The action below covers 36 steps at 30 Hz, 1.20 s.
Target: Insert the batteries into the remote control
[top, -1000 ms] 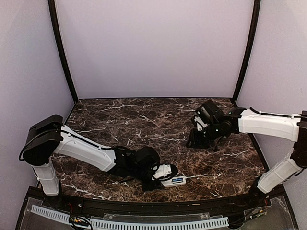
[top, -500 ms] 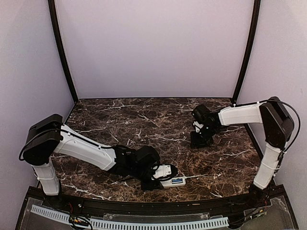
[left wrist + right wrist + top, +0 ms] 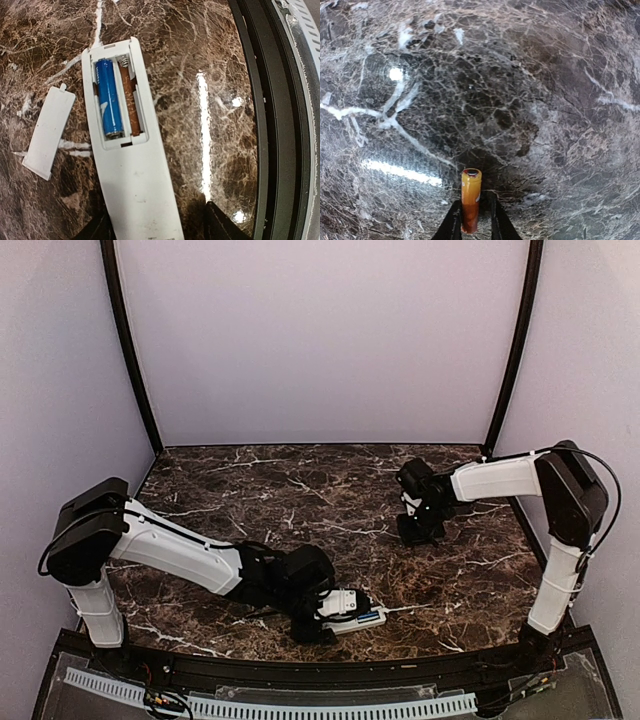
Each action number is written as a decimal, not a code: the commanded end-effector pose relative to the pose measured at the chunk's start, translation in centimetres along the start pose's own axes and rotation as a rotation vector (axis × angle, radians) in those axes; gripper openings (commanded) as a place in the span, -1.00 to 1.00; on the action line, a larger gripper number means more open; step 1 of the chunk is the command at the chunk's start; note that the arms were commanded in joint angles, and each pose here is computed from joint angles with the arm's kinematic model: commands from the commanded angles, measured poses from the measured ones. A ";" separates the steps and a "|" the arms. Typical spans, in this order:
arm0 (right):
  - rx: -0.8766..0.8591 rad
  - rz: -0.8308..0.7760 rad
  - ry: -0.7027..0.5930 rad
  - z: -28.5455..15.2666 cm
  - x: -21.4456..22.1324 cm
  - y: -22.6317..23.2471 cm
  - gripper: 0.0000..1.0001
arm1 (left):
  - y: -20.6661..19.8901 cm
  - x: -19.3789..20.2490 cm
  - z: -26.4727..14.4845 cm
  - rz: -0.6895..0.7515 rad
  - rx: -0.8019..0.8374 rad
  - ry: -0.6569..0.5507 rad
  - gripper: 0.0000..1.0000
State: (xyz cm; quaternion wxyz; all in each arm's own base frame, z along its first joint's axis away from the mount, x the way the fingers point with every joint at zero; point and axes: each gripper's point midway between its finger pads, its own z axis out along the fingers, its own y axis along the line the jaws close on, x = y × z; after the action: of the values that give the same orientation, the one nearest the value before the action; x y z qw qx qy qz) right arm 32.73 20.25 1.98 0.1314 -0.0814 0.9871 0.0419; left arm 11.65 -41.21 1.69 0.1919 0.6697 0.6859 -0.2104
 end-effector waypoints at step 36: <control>-0.350 -0.190 -0.028 -7.5 1.3 6.9 -1.00 | 5.0 -5.9 -14.2 0.349 -0.437 -0.381 0.27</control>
State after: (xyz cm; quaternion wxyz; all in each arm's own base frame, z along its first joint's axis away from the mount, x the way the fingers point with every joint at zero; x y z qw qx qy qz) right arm 30.33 24.17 7.08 0.1322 -0.1447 0.9685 0.1536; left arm 16.28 -39.01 15.29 0.4481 0.6471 0.5886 -0.1844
